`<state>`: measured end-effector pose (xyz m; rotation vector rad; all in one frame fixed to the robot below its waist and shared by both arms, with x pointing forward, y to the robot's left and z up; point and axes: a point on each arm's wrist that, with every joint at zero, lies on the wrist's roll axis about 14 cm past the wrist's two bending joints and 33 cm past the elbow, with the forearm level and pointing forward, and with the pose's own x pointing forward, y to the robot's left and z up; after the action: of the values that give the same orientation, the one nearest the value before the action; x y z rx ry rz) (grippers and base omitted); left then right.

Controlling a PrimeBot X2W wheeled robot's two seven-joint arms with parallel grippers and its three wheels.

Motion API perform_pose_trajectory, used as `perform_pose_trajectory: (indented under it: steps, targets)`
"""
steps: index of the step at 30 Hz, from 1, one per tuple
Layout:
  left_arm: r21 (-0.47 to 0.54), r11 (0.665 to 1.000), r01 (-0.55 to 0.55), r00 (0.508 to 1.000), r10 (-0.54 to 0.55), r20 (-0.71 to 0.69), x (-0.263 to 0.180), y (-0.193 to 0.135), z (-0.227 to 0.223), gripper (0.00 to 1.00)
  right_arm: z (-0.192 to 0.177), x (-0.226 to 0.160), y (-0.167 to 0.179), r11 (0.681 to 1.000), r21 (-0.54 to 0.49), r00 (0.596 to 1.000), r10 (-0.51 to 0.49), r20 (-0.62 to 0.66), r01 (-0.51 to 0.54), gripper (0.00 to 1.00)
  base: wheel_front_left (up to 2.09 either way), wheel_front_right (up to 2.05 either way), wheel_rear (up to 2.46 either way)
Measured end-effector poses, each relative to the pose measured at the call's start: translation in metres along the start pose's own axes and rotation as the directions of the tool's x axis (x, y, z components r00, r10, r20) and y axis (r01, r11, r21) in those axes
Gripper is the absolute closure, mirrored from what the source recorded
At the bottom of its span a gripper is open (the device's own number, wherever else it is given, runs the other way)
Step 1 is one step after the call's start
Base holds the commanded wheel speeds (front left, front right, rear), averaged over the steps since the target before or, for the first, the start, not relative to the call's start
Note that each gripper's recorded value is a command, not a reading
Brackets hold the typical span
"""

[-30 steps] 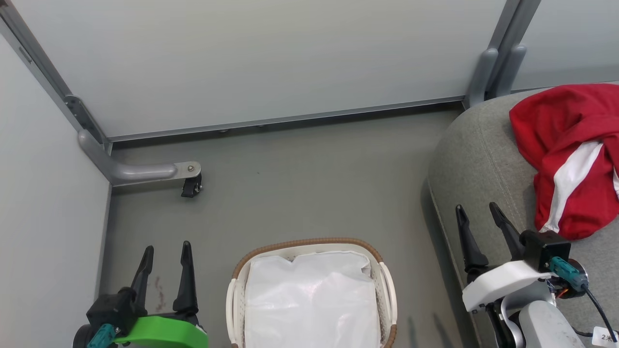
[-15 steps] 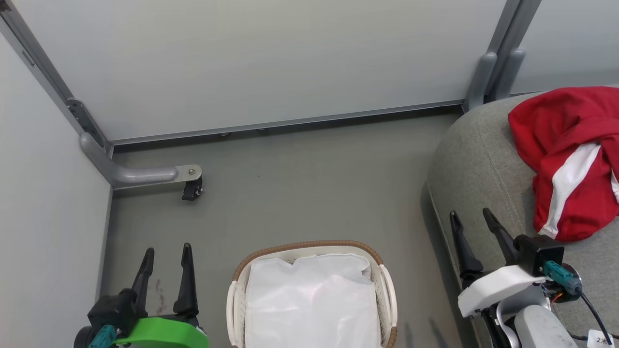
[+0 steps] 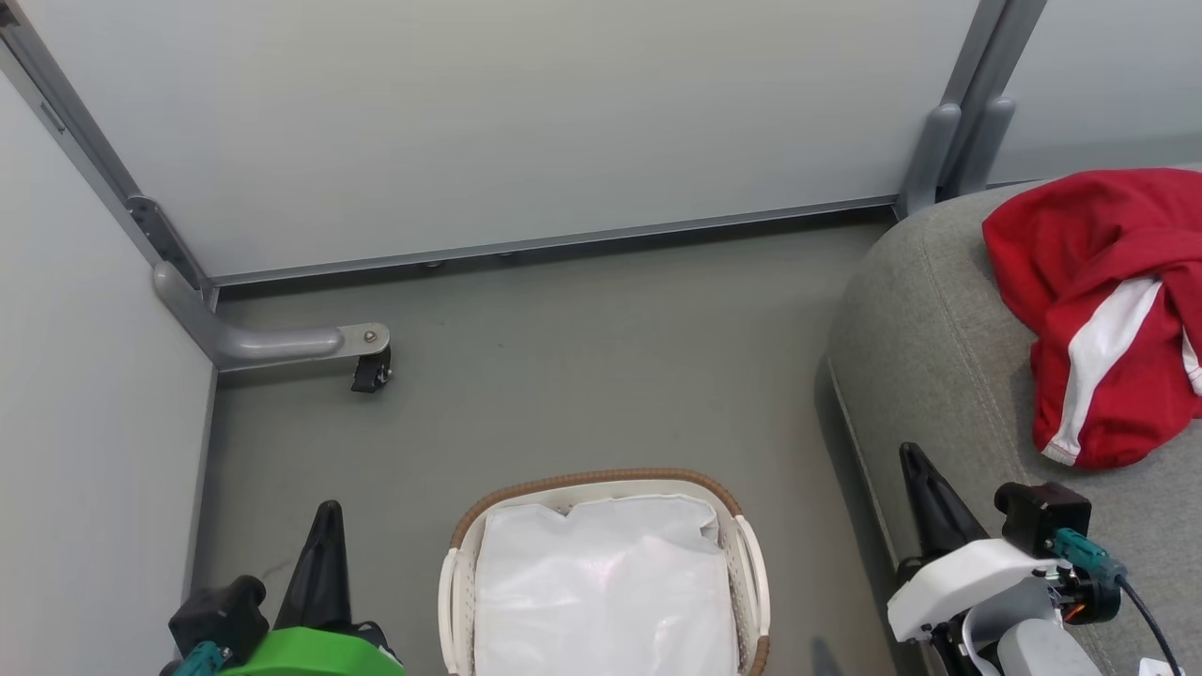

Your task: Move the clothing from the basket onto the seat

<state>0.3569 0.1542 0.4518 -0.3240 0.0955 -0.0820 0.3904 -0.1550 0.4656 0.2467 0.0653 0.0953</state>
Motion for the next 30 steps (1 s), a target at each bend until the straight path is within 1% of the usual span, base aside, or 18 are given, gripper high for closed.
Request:
perform_pose_trajectory:
  steps: [5,12,20,30]
  targets:
    - [-0.093,0.995,-0.025,1.0,0.025,-0.006,0.0,0.004,0.0,1.0,0.002,0.0,-0.005,0.995,0.091,1.0,-0.028,-0.001,0.028,1.0,0.0,0.0,0.0]
    - [-0.202,0.978,-0.055,0.998,0.054,-0.013,0.0,0.01,0.001,1.0,0.006,0.0,-0.011,0.977,0.206,0.998,-0.057,0.0,0.055,1.0,0.0,0.0,0.0]
    - [-0.316,0.945,-0.081,0.997,0.08,-0.017,0.001,0.016,0.004,1.0,0.009,0.0,-0.016,0.941,0.328,0.997,-0.082,-0.001,0.077,1.0,0.0,0.0,0.0]
    - [-0.44,0.894,-0.087,0.996,0.094,-0.008,0.006,0.02,0.012,1.0,0.014,0.0,-0.021,0.88,0.465,0.995,-0.103,-0.003,0.092,1.0,0.0,0.0,0.0]
